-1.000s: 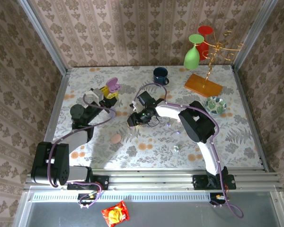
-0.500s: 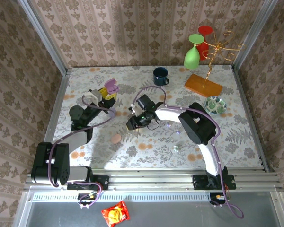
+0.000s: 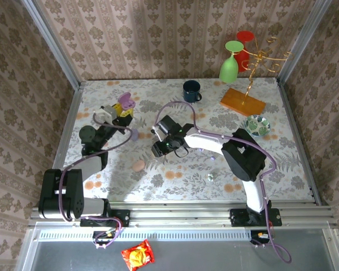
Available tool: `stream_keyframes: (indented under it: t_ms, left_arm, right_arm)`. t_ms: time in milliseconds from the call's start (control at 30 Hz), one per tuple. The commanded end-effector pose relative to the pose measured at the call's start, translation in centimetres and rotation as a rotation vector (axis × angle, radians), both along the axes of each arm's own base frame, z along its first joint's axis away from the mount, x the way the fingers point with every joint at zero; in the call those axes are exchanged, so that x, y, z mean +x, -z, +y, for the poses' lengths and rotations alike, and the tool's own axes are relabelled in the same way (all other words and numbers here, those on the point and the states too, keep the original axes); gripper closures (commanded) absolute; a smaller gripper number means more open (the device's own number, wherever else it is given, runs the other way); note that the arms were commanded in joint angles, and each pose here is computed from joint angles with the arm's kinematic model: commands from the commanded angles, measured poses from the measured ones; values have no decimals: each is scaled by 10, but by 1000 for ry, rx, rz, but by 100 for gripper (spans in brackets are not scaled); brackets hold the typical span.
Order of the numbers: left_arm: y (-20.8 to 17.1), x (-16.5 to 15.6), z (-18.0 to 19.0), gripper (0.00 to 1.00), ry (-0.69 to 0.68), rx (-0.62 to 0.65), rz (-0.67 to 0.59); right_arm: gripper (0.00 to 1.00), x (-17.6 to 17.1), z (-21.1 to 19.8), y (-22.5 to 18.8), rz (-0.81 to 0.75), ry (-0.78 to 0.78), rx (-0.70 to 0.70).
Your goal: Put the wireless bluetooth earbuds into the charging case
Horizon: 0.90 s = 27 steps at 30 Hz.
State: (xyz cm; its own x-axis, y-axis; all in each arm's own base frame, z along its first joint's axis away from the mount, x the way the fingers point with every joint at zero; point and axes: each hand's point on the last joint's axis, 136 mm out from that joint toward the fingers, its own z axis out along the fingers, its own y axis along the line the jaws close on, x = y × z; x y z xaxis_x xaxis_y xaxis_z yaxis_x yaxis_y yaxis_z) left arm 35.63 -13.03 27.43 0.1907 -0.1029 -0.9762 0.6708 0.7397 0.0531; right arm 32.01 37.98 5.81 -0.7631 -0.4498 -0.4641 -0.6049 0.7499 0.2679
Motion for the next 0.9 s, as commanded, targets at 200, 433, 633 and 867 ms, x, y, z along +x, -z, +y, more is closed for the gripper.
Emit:
stream_keyframes:
  t_ms: [200,433,633,867]
  left_arm:
    - [-9,26,48,73,-168,11,-52]
    - [-7,28,63,73,-207,12,-46]
    - [-5,33,74,73,-234,10,-36]
    - [-3,34,78,73,-241,10,-31]
  right_arm:
    - [55,12,-6,-8,-308,-110,-473]
    - [56,20,9,-6,-361,-210,-581]
    - [56,23,18,4,-375,-254,-633]
    - [59,25,24,12,-389,-275,-667]
